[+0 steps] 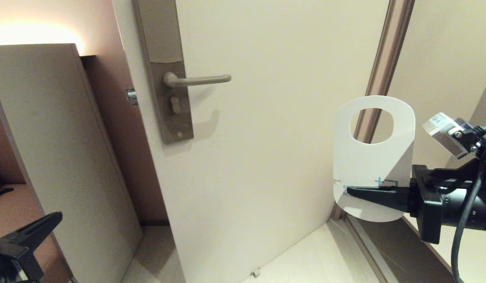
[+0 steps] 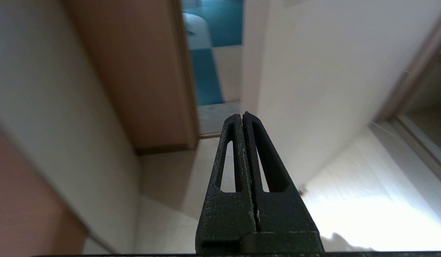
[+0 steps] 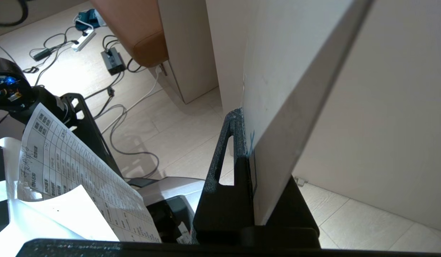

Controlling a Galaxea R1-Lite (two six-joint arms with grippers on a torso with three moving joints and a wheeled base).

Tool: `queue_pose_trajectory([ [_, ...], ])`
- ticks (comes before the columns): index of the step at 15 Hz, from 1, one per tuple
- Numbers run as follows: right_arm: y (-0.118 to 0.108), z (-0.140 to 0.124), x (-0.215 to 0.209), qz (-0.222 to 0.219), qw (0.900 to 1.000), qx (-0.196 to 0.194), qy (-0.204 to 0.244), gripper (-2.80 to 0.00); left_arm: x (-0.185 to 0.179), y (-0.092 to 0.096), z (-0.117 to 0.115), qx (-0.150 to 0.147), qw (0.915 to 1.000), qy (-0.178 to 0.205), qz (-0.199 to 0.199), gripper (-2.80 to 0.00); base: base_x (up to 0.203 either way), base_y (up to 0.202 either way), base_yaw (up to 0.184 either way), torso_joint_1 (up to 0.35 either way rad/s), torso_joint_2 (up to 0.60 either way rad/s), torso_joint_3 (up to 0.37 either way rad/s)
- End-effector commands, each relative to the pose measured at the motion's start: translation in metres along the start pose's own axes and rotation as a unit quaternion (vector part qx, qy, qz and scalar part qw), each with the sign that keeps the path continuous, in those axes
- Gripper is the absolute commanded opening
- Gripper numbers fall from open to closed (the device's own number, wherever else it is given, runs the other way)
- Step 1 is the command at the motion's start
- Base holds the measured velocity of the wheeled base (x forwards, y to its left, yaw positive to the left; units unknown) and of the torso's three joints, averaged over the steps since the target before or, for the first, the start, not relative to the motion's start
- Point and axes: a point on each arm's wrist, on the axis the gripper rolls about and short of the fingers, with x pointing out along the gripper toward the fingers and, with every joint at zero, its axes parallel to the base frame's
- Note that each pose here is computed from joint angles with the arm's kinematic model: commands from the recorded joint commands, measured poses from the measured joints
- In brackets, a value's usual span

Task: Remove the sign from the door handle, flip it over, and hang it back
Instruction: Hang the sign back with the other side facing out

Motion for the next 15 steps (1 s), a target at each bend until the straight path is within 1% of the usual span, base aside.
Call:
queue_pose_trajectory([
  [1,0.000,0.001,-0.001,0.002,1.000,-0.002,-0.003,-2.80,-0.023,-0.005,-0.011,0.004,0.9990,-0.037,0.024,-2.80,0.000,0.000,0.000,0.000,0.00,0.000],
  [3,0.001,0.001,-0.002,0.001,1.000,-0.003,-0.005,-2.80,-0.033,-0.007,-0.019,0.001,0.9979,-0.049,0.043,-2.80,0.000,0.000,0.000,0.000,0.00,0.000],
  [4,0.000,0.001,-0.003,-0.001,1.000,-0.003,-0.006,-2.80,-0.038,-0.008,-0.024,0.002,0.9967,-0.055,0.059,-2.80,0.000,0.000,0.000,0.000,0.00,0.000],
  [7,0.000,0.002,-0.005,-0.004,1.000,-0.003,-0.008,-2.80,-0.056,-0.011,-0.039,0.000,0.9931,-0.056,0.103,-2.80,0.000,0.000,0.000,0.000,0.00,0.000],
  [10,0.001,0.003,-0.005,-0.004,1.000,-0.005,-0.010,-2.80,-0.076,-0.017,-0.059,0.001,0.9908,-0.066,0.118,-2.80,0.000,0.000,0.000,0.000,0.00,0.000],
  [11,0.001,0.003,-0.006,-0.004,1.000,-0.005,-0.011,-2.80,-0.078,-0.017,-0.064,-0.002,0.9896,-0.059,0.131,-2.80,0.000,0.000,0.000,0.000,0.00,0.000],
  [12,0.001,0.003,-0.006,-0.004,1.000,-0.005,-0.011,-2.80,-0.078,-0.016,-0.068,-0.005,0.9888,-0.040,0.144,-2.80,0.000,0.000,0.000,0.000,0.00,0.000],
  [15,0.001,0.002,-0.006,-0.004,1.000,-0.005,-0.010,-2.80,-0.076,-0.017,-0.076,-0.005,0.9895,-0.004,0.145,-2.80,0.000,0.000,0.000,0.000,0.00,0.000],
])
